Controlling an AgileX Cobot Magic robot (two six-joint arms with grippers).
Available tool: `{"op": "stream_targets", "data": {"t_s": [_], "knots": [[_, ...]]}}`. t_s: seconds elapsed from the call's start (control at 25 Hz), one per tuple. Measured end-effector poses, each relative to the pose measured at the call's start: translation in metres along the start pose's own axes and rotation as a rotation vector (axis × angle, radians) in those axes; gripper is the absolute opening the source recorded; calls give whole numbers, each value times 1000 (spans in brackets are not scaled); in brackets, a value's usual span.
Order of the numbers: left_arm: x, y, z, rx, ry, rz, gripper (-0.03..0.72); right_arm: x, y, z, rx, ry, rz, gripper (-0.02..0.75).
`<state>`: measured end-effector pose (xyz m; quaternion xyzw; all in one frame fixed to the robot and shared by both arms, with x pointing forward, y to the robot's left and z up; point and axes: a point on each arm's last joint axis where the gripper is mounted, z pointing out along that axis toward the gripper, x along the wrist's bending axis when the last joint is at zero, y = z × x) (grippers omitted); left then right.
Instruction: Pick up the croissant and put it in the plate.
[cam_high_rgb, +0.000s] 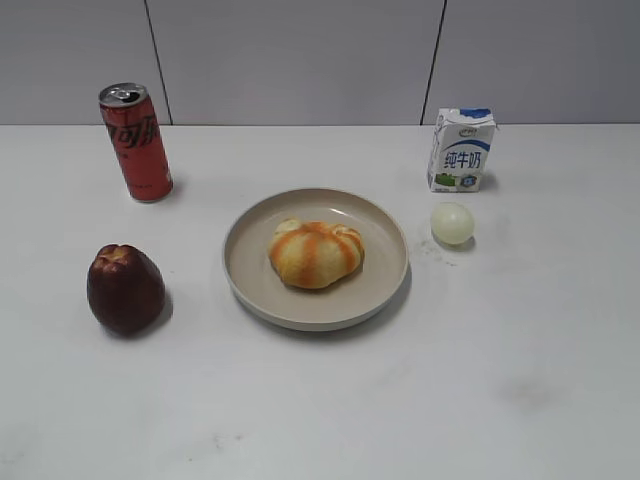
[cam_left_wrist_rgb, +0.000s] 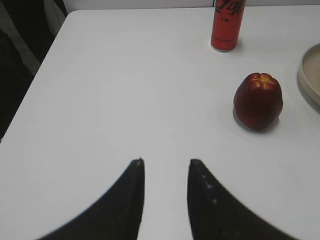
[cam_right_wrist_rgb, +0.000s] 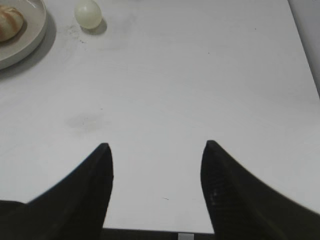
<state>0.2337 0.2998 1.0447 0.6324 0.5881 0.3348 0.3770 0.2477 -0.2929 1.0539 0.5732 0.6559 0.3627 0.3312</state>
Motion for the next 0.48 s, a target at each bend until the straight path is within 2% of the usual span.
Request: {"op": "stream_targets", "data": {"t_s": [0.24, 0.48], "knots": [[0, 0, 0, 0, 0, 0, 234, 1, -7, -12, -92, -5, -6, 427], [0, 0, 0, 0, 0, 0, 234, 1, -7, -13, -97, -5, -6, 427]]}}
